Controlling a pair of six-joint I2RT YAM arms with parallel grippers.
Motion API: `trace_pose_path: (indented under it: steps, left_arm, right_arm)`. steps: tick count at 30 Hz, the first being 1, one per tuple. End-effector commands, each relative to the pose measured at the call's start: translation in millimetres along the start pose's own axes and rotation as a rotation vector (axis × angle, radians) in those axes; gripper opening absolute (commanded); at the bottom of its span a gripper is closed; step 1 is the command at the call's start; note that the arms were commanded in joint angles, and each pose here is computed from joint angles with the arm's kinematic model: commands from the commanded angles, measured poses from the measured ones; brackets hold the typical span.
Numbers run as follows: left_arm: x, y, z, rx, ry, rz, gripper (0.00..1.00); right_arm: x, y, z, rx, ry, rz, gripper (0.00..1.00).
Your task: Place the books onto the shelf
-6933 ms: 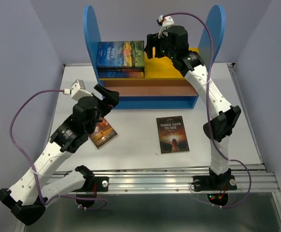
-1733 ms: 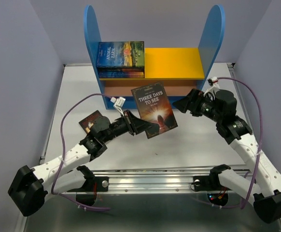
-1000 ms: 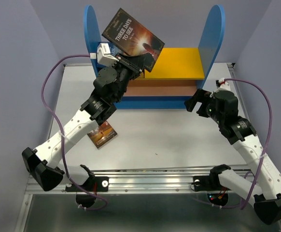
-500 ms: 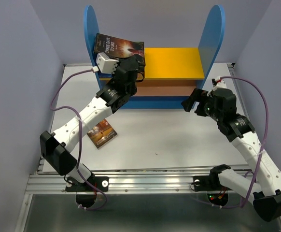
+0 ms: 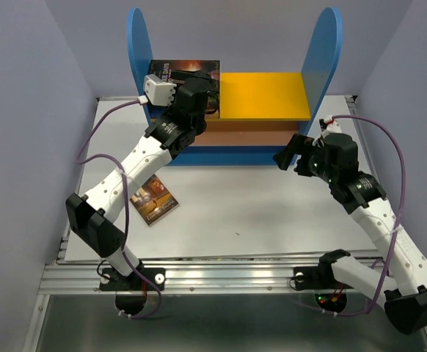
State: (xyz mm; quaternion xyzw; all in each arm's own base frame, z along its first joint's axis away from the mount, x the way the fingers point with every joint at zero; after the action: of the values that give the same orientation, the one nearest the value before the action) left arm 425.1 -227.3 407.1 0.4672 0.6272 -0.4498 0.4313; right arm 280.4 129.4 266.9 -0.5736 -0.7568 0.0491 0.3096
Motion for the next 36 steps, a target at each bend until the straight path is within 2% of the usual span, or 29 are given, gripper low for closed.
trace_pose_path:
  steps: [1, 8, 13, 17, 21, 24, 25, 26, 27, 29, 30, 31, 33, 36]
  left_arm:
    - [-16, -22, -22, 0.020, -0.034, 0.047, 0.75]
    - [-11, -38, -19, 0.112, 0.008, 0.070, 0.80]
    - [-9, -48, -9, 0.203, 0.087, 0.094, 0.96]
    - [2, -59, -5, 0.270, 0.177, 0.112, 0.98]
    - [31, -78, -11, 0.333, 0.291, 0.112, 0.99]
    - [98, -97, -31, 0.355, 0.430, -0.009, 0.99]
    - [143, -95, -34, 0.341, 0.459, -0.110, 0.99]
    - [166, -99, -41, 0.335, 0.474, -0.161, 0.99]
    - [208, -110, -54, 0.335, 0.516, -0.254, 0.99]
    - [243, -119, -70, 0.290, 0.460, -0.357, 0.99]
    - [276, -130, -81, 0.270, 0.431, -0.429, 0.99]
    - [293, -135, -87, 0.267, 0.450, -0.458, 0.99]
    - [328, -136, -101, 0.230, 0.394, -0.525, 0.99]
    - [351, -131, -112, 0.229, 0.376, -0.583, 0.99]
  right_arm:
    - [17, -3, -22, -0.048, -0.017, -0.066, 1.00]
    - [26, 7, -23, -0.020, -0.023, -0.105, 1.00]
    - [42, 17, -25, 0.023, -0.053, -0.189, 1.00]
    - [54, 23, -24, 0.034, -0.089, -0.218, 1.00]
    - [80, 29, 1, 0.088, -0.206, -0.263, 1.00]
    - [93, 38, 30, 0.140, -0.256, -0.290, 1.00]
    - [98, 41, 44, 0.148, -0.275, -0.309, 1.00]
    - [102, 42, 51, 0.149, -0.285, -0.325, 1.00]
    - [105, 43, 58, 0.154, -0.290, -0.340, 1.00]
    - [116, 45, 82, 0.183, -0.281, -0.407, 1.00]
    - [128, 46, 85, 0.167, -0.275, -0.455, 1.00]
    - [128, 47, 99, 0.201, -0.279, -0.456, 1.00]
    - [140, 56, 121, 0.237, -0.277, -0.482, 1.00]
    - [153, 73, 141, 0.278, -0.266, -0.465, 1.00]
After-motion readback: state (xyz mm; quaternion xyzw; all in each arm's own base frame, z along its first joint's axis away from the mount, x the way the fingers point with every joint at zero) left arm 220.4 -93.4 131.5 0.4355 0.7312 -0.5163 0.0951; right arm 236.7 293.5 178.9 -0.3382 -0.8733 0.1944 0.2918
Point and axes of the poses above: each gripper's point midway between its finger pads, its own y axis out along the fingers, its own x axis along the line the jaws close on, z = x × y, the point moved 1 cm from there along -y, back along the fingers, and after that the axes turned 4 degrees about -y, right-handed, at the moved point
